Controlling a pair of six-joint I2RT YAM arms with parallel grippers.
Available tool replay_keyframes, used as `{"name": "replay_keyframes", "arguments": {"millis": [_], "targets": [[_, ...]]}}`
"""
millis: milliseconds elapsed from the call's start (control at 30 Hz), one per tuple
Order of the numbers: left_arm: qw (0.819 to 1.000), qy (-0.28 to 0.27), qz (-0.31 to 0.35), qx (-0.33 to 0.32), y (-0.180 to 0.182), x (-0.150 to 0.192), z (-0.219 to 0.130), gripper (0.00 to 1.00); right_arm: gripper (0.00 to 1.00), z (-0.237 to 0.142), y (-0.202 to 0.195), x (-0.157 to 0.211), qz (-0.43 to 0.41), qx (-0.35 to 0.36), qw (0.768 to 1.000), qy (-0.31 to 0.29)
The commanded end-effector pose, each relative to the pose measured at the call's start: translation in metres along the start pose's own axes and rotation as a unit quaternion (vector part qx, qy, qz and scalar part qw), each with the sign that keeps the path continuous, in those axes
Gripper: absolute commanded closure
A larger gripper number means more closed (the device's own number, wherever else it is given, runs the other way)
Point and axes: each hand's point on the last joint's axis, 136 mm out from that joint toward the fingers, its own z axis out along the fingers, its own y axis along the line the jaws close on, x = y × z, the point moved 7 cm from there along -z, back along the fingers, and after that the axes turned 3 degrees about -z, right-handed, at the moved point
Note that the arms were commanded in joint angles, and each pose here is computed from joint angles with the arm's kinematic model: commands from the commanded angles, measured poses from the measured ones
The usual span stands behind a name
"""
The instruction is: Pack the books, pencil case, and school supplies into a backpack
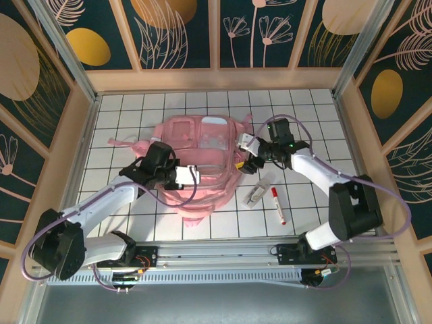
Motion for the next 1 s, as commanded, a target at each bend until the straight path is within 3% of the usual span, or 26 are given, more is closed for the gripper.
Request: {"name": "replay_keyframes", "arguments": {"millis": [0,300,600,800,967], "targets": [[0.994,-0.106,0.031,-0.001,0.008,-0.023,-0.015,1.00,0.21,0.009,0.001,-0.008,-0.071,-0.033,0.997,-0.016],[0.990,-0.138,0.028,0.010,-0.001,-0.024,-0.024,1.00,0.29,0.040,0.022,-0.015,-0.114,-0.068,0.990,-0.044],[0.989,-0.143,0.028,-0.008,0.002,-0.024,-0.028,1.00,0.53,0.050,0.033,-0.006,-0.066,-0.111,0.991,-0.033],[0.990,-0.139,0.023,-0.019,0.005,-0.022,-0.028,1.00,0.48,0.043,0.039,-0.004,-0.029,-0.107,0.993,-0.040],[0.990,-0.140,0.021,-0.023,0.005,-0.021,-0.027,1.00,0.50,0.043,0.048,-0.003,-0.020,-0.122,0.992,-0.037]]}}
